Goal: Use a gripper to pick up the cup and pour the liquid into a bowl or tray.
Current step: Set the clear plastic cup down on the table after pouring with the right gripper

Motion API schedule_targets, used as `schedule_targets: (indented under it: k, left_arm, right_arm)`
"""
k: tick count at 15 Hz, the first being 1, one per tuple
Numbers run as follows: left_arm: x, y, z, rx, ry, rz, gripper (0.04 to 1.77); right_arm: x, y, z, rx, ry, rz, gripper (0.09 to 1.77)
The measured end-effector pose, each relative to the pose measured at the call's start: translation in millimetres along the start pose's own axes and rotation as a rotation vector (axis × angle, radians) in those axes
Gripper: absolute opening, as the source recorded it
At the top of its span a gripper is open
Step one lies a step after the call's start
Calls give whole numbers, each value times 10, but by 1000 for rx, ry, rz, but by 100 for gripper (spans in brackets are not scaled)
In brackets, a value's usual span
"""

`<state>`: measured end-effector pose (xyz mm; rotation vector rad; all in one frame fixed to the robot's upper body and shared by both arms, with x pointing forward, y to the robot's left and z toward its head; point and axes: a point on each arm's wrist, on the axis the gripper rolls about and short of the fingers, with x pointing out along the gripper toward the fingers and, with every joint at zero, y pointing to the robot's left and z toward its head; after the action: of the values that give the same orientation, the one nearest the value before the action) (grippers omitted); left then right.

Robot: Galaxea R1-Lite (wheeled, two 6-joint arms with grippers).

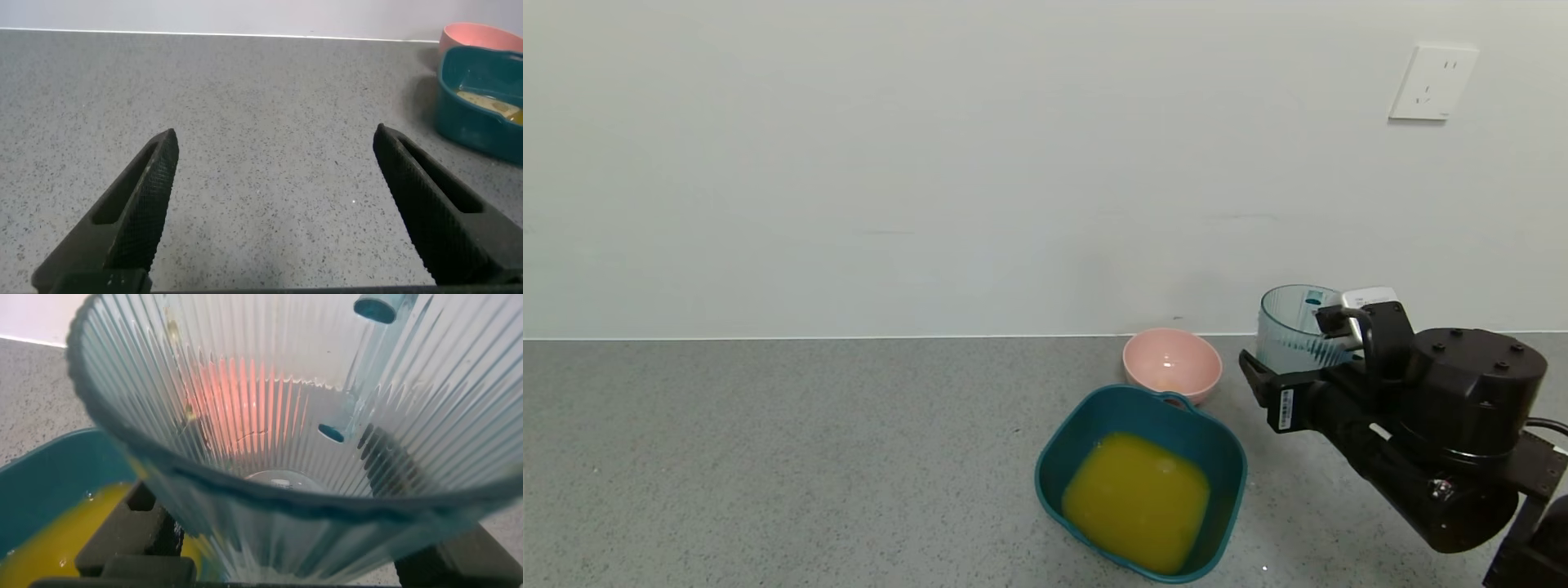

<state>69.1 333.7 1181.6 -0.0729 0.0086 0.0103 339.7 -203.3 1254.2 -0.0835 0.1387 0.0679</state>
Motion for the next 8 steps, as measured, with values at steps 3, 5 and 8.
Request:
schedule_targets:
  k: [3,5,8]
  left_arm:
    - [0,0,0,0,0,0,172]
    - [0,0,0,0,0,0,172]
    - [0,0,0,0,0,0,172]
  right_arm:
    - [37,-81,-25,32,11,-32,137]
    - [82,-160,-44,51,19,-62,137]
    - [208,-330,-98,81,38,-105,137]
